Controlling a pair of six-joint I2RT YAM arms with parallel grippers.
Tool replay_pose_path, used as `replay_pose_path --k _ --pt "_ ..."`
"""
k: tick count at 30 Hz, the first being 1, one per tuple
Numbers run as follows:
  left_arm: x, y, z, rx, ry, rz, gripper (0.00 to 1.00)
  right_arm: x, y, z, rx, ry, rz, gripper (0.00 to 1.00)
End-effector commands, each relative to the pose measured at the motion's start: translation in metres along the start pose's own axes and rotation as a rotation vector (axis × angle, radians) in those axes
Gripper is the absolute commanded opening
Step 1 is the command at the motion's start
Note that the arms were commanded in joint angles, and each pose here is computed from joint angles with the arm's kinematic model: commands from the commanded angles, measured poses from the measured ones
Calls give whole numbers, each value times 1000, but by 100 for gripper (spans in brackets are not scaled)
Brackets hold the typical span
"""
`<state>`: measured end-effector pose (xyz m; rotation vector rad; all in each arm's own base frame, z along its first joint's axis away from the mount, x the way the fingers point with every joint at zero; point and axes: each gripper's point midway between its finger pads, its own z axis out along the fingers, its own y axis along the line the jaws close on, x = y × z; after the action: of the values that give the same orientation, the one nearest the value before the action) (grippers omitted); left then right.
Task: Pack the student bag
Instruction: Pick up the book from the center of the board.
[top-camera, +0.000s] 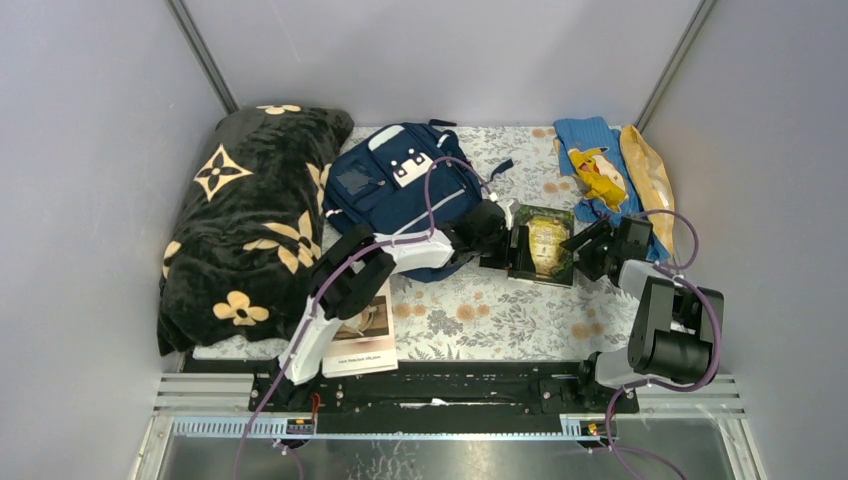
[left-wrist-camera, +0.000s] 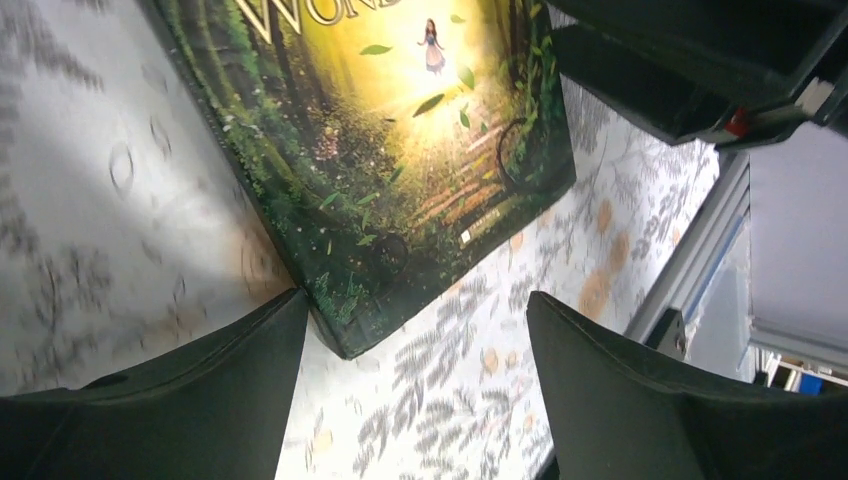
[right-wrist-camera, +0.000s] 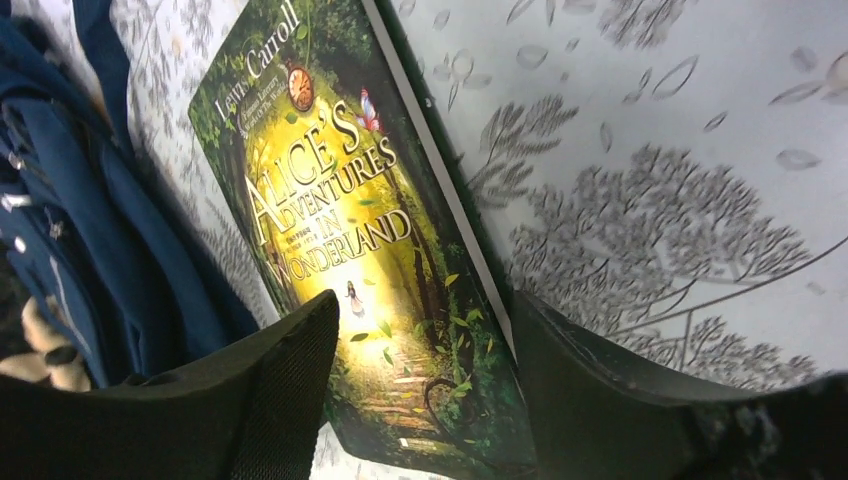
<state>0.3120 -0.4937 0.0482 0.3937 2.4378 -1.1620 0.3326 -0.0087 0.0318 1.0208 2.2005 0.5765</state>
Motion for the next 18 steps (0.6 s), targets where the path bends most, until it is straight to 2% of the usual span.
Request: replay_pose_path --k 1,4,8,16,18 --pt "0 -48 -23 134 -42 34 87 33 26 -20 -134 138 4 67" --pt "3 -42 -24 103 -28 50 87 38 32 -30 -176 137 -10 60" --pt "7 -37 -20 90 -17 50 87 47 50 -39 -280 199 -13 56" --pt "4 -28 -19 52 -23 53 87 53 67 -54 -382 234 2 46" --pt "4 -23 -20 32 -27 48 87 57 72 -57 -408 270 1 40"
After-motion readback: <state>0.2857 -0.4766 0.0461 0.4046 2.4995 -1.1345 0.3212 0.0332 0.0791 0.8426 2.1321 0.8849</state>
